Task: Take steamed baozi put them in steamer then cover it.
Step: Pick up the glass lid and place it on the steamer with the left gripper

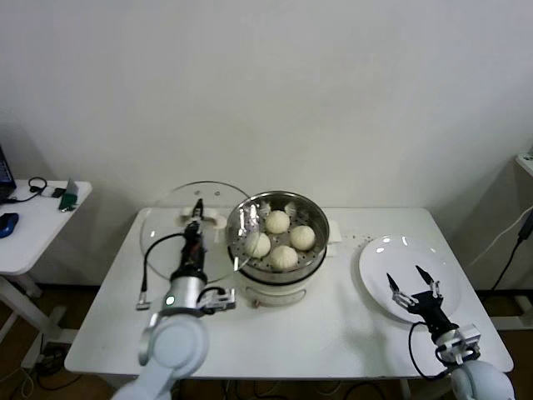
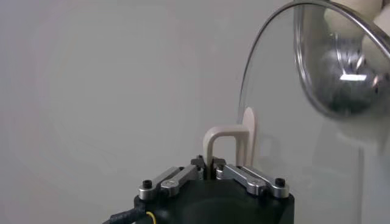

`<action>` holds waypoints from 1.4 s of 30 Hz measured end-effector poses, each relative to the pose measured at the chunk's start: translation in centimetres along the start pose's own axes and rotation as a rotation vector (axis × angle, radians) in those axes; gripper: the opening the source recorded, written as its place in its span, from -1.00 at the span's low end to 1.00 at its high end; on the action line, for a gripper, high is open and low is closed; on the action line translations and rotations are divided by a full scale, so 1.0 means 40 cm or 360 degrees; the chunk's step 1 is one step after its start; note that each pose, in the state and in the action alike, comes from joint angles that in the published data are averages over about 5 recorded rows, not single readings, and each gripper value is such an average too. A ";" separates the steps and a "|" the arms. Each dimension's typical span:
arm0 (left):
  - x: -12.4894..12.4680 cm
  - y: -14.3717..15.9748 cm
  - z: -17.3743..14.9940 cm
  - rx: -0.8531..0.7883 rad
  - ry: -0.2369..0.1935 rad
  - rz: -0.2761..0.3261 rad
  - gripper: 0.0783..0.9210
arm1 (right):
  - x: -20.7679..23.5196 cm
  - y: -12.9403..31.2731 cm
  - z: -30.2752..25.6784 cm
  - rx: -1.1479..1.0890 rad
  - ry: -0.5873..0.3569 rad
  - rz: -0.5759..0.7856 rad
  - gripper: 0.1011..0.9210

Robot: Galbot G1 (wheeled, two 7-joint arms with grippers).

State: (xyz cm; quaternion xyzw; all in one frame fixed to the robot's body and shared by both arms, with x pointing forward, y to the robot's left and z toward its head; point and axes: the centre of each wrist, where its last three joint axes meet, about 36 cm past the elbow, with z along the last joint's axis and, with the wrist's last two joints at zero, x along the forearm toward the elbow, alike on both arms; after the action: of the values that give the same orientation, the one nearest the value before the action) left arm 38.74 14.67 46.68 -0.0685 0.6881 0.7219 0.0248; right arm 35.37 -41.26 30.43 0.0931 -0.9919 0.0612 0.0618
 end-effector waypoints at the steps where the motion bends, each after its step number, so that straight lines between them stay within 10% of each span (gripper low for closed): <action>1: -0.006 0.002 -0.017 0.0010 -0.0006 0.0008 -0.83 | 0.000 0.000 0.002 0.0001 0.0001 0.0004 0.76; 22: -0.102 0.002 -0.313 0.0154 -0.0119 0.0173 -0.83 | 0.027 -0.023 0.028 0.0007 0.0015 0.0077 0.76; 42: -0.159 -0.097 -0.386 0.0096 -0.0137 0.0229 -0.83 | 0.036 -0.031 0.040 0.0003 0.0021 0.0100 0.76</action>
State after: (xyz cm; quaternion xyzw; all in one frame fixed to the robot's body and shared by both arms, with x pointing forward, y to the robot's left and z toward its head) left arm 46.54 -0.15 43.03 0.0128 0.7110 0.7031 0.0045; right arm 34.01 -42.95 29.17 0.0614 -0.9938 0.0645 0.0662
